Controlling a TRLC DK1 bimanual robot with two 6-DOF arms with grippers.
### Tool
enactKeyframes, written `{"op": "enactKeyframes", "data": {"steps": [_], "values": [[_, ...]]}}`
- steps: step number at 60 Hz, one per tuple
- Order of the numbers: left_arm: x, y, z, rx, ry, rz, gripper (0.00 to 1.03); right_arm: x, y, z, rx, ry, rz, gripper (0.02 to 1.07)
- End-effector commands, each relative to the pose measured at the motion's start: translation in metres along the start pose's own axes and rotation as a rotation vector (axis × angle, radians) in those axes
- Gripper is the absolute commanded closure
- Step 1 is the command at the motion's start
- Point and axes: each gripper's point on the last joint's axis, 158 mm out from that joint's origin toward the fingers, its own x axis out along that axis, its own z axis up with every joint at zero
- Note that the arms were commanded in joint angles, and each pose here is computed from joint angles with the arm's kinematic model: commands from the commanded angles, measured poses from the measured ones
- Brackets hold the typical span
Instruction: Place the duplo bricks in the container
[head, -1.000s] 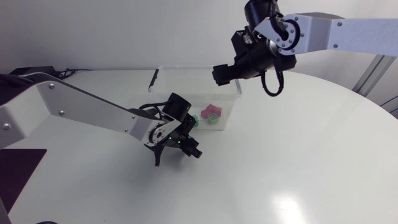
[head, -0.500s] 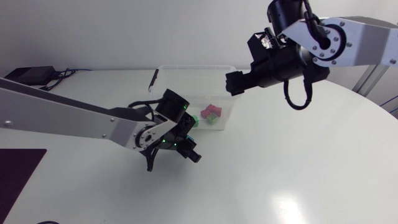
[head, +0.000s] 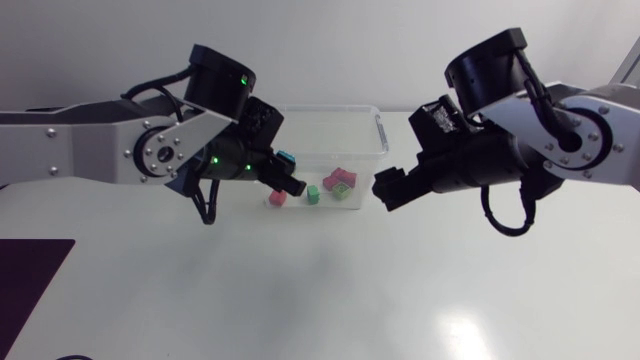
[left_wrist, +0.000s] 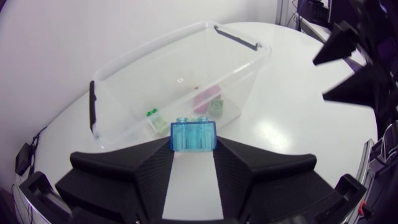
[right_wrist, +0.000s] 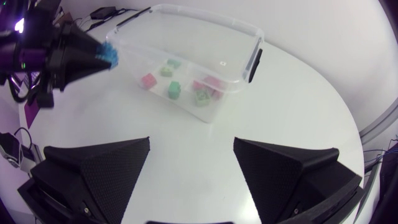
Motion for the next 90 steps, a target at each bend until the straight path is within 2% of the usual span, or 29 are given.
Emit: {"op": "enactKeyframes", "data": {"steps": [1,21,41,46,47,53,54,55,57,71,90], "values": [[-0.008,0.017,0.029,0.004,-0.058,0.030,0.70,0.002,0.006,-0.021,-0.028,0.032,0.015,0.10],[0.020,0.064,0.067,-0.047,-0.112,0.104,0.69,0.002,0.009,-0.070,-0.057,0.075,0.020,0.10],[0.062,0.094,0.064,-0.073,-0.077,0.141,0.67,-0.004,0.002,-0.081,-0.080,0.063,-0.009,0.09],[0.072,0.095,0.061,-0.068,-0.065,0.140,0.55,-0.004,0.002,-0.085,-0.084,0.068,-0.011,0.09],[0.075,0.096,0.060,-0.066,-0.060,0.140,0.47,-0.004,0.002,-0.085,-0.084,0.070,-0.010,0.09],[0.083,0.098,0.055,-0.062,-0.041,0.138,0.18,-0.007,0.000,-0.083,-0.081,0.055,-0.017,0.09],[0.083,0.098,0.055,-0.062,-0.038,0.138,0.16,-0.007,-0.001,-0.083,-0.080,0.053,-0.020,0.09],[0.086,0.097,0.052,-0.063,-0.025,0.130,0.09,-0.008,-0.003,-0.081,-0.077,0.044,-0.026,0.09],[0.088,0.097,0.050,-0.066,-0.018,0.121,0.04,-0.009,-0.003,-0.079,-0.078,0.037,-0.028,0.09],[0.077,0.093,0.041,-0.083,0.010,0.084,0.04,-0.024,-0.014,-0.059,-0.051,-0.049,-0.067,0.08],[0.025,0.081,0.034,-0.085,0.022,0.039,0.04,-0.050,-0.019,-0.041,-0.052,-0.147,-0.097,0.07]]}}
